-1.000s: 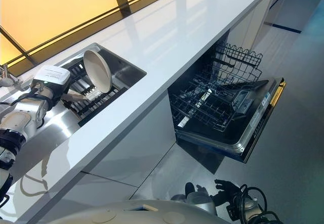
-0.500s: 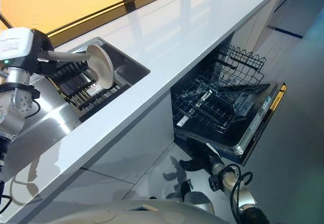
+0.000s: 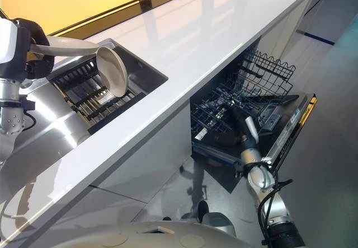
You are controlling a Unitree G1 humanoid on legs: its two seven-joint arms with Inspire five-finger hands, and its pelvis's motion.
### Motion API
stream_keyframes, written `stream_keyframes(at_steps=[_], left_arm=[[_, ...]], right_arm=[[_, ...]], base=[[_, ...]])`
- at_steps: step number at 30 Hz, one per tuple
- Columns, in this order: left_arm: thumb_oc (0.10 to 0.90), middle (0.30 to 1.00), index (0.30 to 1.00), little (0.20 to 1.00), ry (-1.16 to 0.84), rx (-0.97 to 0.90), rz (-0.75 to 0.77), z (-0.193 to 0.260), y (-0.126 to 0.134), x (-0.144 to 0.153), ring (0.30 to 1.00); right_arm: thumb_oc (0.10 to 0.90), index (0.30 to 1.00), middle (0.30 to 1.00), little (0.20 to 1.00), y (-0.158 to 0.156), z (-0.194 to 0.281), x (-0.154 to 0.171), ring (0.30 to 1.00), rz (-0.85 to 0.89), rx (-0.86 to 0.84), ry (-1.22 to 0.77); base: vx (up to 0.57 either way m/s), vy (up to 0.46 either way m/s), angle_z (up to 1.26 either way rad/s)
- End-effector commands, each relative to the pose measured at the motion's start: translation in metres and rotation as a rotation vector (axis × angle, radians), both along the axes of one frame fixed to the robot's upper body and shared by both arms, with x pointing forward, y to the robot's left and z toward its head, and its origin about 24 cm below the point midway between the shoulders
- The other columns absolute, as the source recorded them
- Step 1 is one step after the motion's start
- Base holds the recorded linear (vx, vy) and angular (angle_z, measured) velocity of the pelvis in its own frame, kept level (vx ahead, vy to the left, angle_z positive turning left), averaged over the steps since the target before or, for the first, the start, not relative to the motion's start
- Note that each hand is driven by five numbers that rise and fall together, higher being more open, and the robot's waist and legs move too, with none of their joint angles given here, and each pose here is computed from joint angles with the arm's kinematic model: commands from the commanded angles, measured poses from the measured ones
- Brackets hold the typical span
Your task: Pick up plates and place into dishwasher.
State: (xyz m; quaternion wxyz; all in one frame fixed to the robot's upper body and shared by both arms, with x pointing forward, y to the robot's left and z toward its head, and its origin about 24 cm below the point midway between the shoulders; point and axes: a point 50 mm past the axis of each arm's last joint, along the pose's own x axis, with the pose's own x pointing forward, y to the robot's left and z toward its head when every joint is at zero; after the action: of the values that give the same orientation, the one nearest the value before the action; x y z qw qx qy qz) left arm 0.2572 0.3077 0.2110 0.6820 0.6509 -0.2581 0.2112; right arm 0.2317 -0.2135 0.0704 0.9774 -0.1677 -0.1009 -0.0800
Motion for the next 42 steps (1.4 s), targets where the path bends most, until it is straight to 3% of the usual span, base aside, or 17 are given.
stream_keyframes(at_steps=[1,10,18,39,42], left_arm=[[0.1,0.3,0.3,0.2,-0.322,-0.018,-0.089,0.061,-0.012,-0.011,0.3],[0.1,0.3,0.3,0.2,-0.298,-0.081,-0.289,0.07,-0.049,-0.007,0.3],[0.1,0.3,0.3,0.2,-0.255,-0.101,-0.413,0.074,-0.075,0.003,0.3],[0.1,0.3,0.3,0.2,-0.079,-0.136,-0.747,0.069,-0.133,0.006,0.3],[0.1,0.3,0.3,0.2,-0.045,-0.17,-0.826,0.068,-0.144,0.004,0.3]], right_arm=[[0.8,0.9,0.9,0.9,0.011,0.103,0.008,0.9,0.068,-0.164,-0.576],[0.8,0.9,0.9,0.9,0.045,0.164,0.008,0.9,0.282,-0.331,-0.826],[0.8,0.9,0.9,0.9,0.08,0.179,0.023,0.9,0.453,-0.5,-0.778],[0.8,0.9,0.9,0.9,0.136,0.174,0.036,0.9,0.634,-0.436,-0.668],[0.331,0.498,0.498,0.431,0.139,0.169,0.04,0.498,0.623,-0.399,-0.635]], base=[[0.0,0.0,0.0],[-0.02,-0.028,0.09],[-0.02,-0.023,0.26],[-0.01,-0.008,0.15],[0.0,0.001,0.01]])
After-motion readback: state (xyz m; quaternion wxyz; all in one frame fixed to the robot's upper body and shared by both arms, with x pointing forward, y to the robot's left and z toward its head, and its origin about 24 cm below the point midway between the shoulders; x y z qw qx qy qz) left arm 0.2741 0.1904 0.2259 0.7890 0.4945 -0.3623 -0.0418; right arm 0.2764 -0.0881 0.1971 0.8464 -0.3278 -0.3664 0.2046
